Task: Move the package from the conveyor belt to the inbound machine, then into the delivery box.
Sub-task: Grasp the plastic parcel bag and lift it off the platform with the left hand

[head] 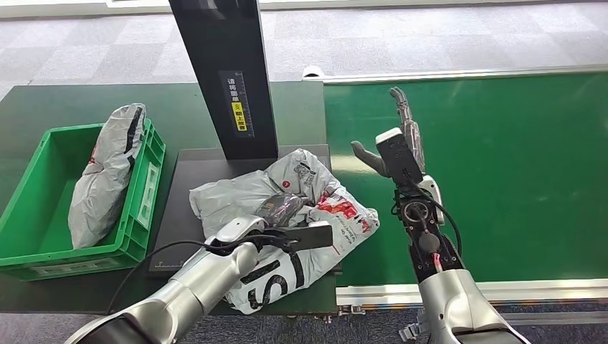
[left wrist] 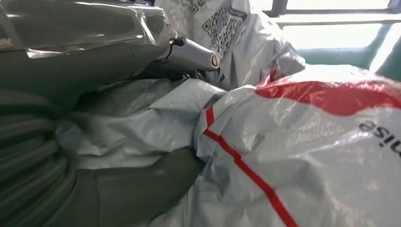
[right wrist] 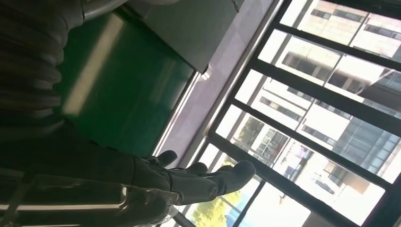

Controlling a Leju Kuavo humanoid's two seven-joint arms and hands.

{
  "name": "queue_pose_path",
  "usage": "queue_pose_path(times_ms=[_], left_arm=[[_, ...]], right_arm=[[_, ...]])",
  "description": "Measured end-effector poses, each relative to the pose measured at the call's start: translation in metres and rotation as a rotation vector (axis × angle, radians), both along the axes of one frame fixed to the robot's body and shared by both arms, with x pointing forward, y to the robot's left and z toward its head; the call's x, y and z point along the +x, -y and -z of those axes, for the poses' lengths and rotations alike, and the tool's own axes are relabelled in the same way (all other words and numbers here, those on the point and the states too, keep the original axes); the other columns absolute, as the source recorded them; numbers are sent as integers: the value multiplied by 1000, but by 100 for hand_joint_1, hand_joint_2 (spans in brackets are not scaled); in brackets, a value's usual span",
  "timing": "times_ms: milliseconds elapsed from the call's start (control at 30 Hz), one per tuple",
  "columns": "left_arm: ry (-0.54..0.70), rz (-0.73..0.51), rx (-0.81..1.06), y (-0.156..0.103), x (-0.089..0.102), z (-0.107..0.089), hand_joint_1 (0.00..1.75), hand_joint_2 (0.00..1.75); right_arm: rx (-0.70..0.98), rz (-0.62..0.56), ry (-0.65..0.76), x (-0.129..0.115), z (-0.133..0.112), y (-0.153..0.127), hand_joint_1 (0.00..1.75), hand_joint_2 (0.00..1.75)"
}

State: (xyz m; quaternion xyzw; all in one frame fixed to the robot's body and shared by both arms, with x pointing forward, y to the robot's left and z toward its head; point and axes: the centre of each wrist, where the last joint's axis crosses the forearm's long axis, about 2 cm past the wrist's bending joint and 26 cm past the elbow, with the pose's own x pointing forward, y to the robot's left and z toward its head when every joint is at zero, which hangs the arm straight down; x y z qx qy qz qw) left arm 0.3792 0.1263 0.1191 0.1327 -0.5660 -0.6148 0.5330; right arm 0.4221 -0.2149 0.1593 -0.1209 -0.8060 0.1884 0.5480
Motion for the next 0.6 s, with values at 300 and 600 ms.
queue_pose_path(times_ms=[300, 600], left_arm=[[88, -156, -225, -9, -1, 2, 175, 175], [384, -302, -613, -16, -6, -11, 175, 175]], right_arm=[[408, -38, -314, -7, 27, 13, 0, 131], [565, 38, -404, -12, 42, 23, 0, 175]])
